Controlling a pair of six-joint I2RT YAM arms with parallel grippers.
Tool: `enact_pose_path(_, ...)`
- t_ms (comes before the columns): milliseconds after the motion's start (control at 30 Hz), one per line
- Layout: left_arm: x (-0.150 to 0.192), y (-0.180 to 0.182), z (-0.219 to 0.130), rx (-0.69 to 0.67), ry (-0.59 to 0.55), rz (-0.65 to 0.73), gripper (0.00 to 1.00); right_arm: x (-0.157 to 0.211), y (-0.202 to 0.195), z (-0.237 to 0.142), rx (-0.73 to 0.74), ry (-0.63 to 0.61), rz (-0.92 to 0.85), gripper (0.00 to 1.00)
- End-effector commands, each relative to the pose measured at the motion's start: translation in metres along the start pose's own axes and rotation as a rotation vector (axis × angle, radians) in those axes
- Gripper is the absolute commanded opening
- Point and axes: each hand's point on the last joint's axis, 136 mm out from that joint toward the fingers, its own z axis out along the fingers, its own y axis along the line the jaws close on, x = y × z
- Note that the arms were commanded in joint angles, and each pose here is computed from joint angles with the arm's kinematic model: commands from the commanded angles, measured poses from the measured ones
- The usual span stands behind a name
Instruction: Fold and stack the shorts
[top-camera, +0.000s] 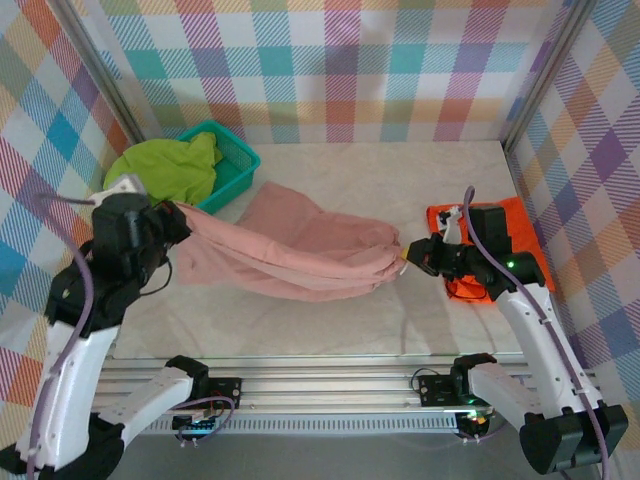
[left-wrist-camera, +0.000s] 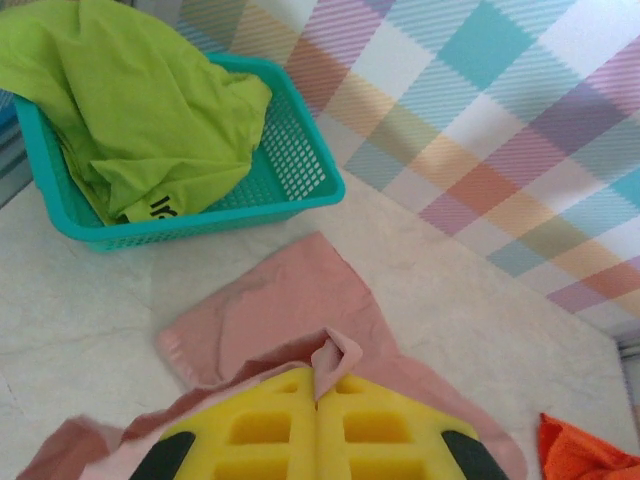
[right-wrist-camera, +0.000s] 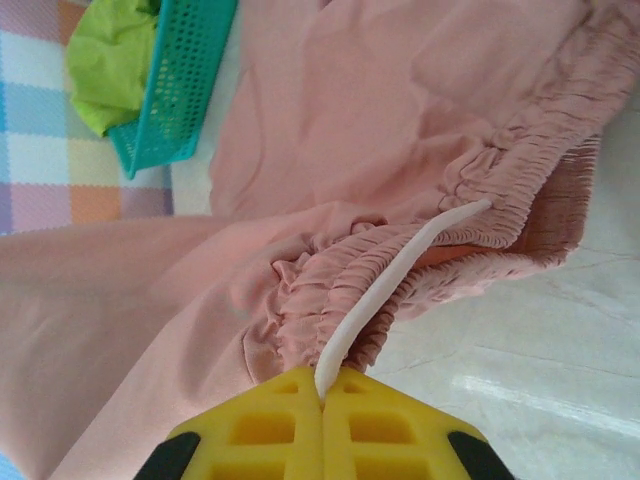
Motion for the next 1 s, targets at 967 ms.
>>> enact_pose_path(967,-0.123,-0.105,0.026,0.163,-0.219,0.04,0.0,-0.197,0.147,-0.052,-0.16,-0.321,-0.291,0.0)
